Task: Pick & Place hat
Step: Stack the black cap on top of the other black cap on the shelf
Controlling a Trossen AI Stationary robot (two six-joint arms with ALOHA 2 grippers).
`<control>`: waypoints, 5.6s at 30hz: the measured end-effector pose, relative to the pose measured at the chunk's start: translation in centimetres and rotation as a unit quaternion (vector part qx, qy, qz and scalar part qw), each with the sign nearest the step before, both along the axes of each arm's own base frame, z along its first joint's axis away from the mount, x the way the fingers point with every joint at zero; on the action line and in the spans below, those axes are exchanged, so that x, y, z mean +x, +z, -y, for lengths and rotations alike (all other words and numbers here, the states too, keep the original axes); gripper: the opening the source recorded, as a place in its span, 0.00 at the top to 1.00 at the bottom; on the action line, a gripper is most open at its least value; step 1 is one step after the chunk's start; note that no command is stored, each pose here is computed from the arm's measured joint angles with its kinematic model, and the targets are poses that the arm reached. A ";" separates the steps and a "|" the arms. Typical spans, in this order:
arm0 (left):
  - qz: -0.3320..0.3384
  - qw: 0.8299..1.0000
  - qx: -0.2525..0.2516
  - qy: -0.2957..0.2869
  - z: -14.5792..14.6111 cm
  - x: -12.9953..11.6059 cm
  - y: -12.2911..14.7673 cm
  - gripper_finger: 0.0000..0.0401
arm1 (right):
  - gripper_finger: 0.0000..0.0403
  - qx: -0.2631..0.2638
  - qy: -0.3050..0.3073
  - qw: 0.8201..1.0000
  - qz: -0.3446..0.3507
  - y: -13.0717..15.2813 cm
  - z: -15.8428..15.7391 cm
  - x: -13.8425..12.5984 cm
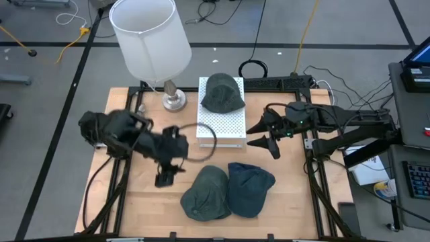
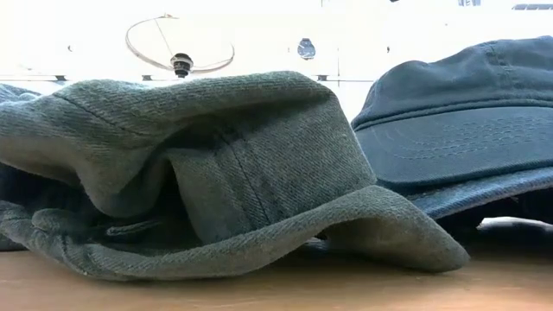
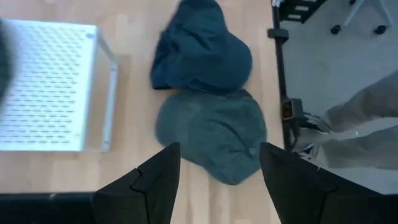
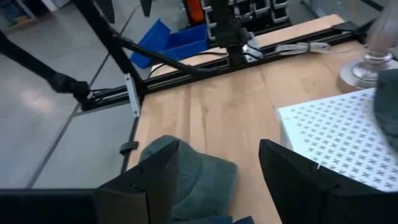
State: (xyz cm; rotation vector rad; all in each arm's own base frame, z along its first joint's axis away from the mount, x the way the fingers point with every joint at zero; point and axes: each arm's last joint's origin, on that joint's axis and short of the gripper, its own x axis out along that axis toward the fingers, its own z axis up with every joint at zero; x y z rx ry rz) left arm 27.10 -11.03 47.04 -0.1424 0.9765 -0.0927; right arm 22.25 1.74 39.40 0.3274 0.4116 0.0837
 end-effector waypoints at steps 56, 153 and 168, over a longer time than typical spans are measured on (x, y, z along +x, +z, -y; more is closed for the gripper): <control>-0.201 0.967 0.103 -0.113 16.8 8.5 -19.4 0.44 | 0.47 -0.055 0.050 0.996 -0.048 -1.0 -1.2 -0.6; 0.132 0.879 0.450 0.085 3.6 -0.5 -1.4 1.00 | 0.47 0.246 -0.043 0.966 0.060 -9.3 -1.5 2.0; 0.259 0.778 0.565 0.094 6.1 -1.1 6.0 1.00 | 0.47 0.508 -0.039 0.833 0.214 -13.1 -1.7 -0.3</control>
